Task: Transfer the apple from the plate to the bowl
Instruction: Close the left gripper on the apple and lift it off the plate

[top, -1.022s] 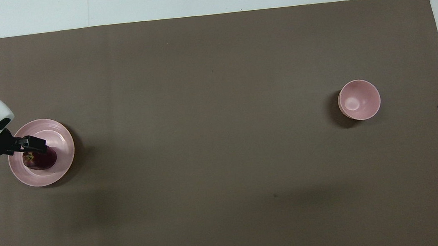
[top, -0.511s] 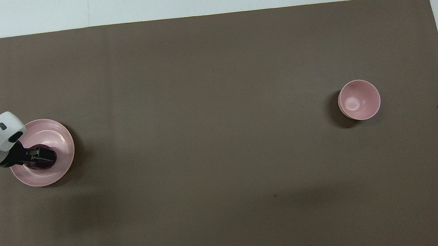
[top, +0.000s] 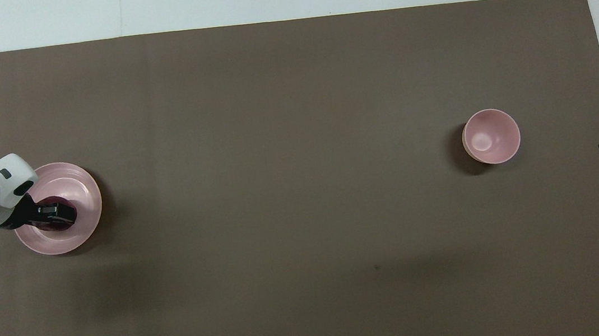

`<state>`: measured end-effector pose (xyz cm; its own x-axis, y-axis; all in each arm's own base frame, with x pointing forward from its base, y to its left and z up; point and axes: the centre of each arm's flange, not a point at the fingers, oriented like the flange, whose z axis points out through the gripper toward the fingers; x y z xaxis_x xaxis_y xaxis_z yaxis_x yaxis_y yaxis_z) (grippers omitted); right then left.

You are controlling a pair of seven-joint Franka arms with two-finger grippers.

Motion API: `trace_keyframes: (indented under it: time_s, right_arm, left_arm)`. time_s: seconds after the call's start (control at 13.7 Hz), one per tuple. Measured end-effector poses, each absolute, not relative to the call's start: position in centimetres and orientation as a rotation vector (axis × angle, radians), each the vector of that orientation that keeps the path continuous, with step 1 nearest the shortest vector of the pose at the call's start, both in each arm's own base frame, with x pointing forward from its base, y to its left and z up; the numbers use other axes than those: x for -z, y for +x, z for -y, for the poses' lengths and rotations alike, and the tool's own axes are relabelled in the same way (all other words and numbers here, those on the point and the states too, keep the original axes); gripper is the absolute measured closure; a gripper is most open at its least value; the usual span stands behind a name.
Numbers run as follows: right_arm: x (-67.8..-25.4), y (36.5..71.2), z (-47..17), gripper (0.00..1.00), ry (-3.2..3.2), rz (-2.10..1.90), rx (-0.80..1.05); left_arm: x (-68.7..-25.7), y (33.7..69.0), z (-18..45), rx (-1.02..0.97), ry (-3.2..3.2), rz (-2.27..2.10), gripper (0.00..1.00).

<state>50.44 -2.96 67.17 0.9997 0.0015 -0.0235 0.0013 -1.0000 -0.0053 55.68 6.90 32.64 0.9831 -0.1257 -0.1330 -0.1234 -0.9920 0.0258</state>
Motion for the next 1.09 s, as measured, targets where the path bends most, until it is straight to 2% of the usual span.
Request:
trace_keyframes:
  time_s: [0.36,0.58,0.8,1.09]
  right_arm:
    - [-67.2,50.4,3.0,0.0,-3.136,0.002,-0.037]
    - [-67.2,50.4,3.0,0.0,-3.136,0.002,-0.037]
    - [-67.2,50.4,3.0,0.0,-3.136,0.002,-0.037]
    - [-67.2,50.4,2.9,0.0,-3.136,0.004,-0.035]
  left_arm:
    - [-34.3,56.5,-6.3,0.2,3.119,0.097,0.24]
    - [-36.9,56.8,-5.5,0.346,3.029,0.032,0.24]
    - [-38.8,57.9,-2.7,0.398,2.993,0.011,0.24]
    - [-38.3,58.6,3.0,0.416,2.99,0.07,0.24]
